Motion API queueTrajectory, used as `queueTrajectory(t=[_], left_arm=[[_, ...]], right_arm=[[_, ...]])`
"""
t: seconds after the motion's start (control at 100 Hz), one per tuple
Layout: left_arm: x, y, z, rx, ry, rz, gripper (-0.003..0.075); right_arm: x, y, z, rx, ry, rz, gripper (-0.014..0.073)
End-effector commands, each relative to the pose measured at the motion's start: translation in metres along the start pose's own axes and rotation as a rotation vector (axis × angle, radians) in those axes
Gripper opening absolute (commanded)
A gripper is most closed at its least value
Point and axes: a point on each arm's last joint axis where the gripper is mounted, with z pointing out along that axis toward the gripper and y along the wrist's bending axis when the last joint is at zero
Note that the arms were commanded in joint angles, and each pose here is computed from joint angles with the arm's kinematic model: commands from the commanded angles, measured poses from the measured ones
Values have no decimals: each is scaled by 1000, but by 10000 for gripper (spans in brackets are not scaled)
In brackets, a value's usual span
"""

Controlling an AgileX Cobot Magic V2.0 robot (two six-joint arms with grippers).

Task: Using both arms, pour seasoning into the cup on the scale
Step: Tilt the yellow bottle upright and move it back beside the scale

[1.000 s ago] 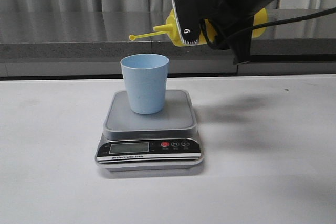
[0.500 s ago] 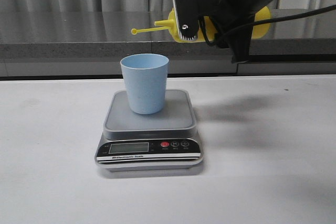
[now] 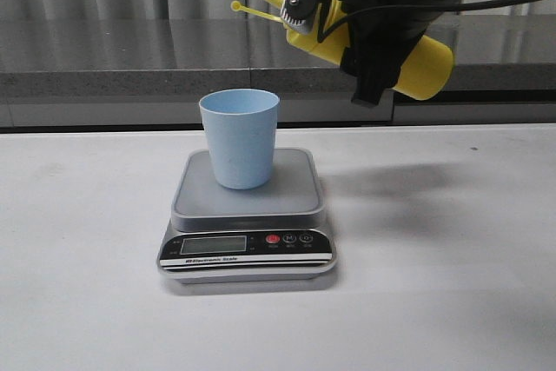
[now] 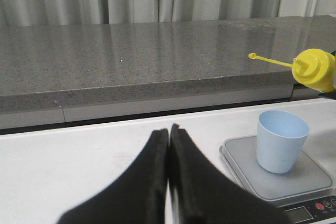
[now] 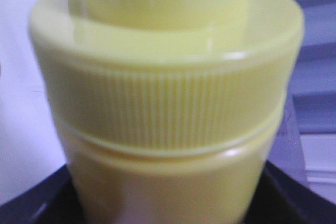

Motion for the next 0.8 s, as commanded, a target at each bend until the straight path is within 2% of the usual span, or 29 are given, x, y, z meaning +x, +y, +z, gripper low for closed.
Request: queueTrajectory(t=[0.0,0.17,0.4,0.59,0.79], left_arm=[[-15,-1,-1,1,-90,0,-18],[-15,-1,-1,1,-90,0,-18],[-15,-1,-1,1,-90,0,-18],[-15,-1,-1,1,-90,0,-18],[-15,-1,-1,1,-90,0,-18]], right_arm=[[-2,-29,-13,84,1,91,223],[2,-40,-17,121,-10,160,223],[2,-51,-24,195,-32,343,223],[1,-50,-26,173,-41,405,223],[6,-53,-32,101,-38,609,223]])
